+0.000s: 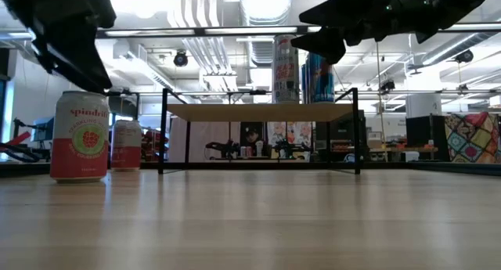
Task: Place canned beverage on shelf
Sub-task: Put the middle pink white soda can on the shelf
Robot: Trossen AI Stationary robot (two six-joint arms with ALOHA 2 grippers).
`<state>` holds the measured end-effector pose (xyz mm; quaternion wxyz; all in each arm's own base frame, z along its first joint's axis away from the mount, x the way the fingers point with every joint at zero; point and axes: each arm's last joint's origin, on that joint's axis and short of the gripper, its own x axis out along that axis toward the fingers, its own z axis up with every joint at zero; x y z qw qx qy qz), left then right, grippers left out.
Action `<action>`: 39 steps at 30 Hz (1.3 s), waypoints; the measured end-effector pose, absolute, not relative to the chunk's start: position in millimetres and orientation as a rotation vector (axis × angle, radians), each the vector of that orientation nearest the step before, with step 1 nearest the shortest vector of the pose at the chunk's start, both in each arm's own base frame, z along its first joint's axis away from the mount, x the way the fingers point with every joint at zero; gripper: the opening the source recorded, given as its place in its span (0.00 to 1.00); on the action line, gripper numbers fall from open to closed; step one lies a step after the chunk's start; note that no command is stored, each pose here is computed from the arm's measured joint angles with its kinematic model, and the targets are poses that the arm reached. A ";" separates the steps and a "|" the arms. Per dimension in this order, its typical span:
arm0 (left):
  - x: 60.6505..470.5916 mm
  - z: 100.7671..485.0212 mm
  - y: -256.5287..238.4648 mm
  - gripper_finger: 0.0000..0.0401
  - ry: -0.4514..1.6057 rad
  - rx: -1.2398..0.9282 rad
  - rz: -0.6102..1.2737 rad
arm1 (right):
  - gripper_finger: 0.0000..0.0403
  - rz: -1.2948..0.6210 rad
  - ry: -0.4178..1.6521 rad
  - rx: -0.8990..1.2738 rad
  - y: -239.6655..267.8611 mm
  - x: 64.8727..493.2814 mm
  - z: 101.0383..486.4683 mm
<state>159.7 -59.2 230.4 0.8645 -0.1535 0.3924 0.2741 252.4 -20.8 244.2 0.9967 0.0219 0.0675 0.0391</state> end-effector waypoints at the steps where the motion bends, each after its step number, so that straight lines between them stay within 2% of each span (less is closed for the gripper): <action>1: 159.5 227.9 -61.9 0.77 0.815 -0.314 0.588 | 0.81 0.078 0.135 0.043 -20.8 252.4 244.2; 15: 146.7 218.0 -72.3 0.77 0.790 -0.248 0.703 | 0.81 0.078 0.125 0.041 -20.9 252.6 245.2; 27: 142.3 217.2 -83.6 0.77 0.686 -0.310 0.719 | 0.81 0.078 0.126 0.032 -20.9 252.5 245.0; 39: 143.7 200.3 -98.9 0.77 0.689 -0.255 0.754 | 0.81 0.078 0.128 0.035 -20.9 252.5 244.8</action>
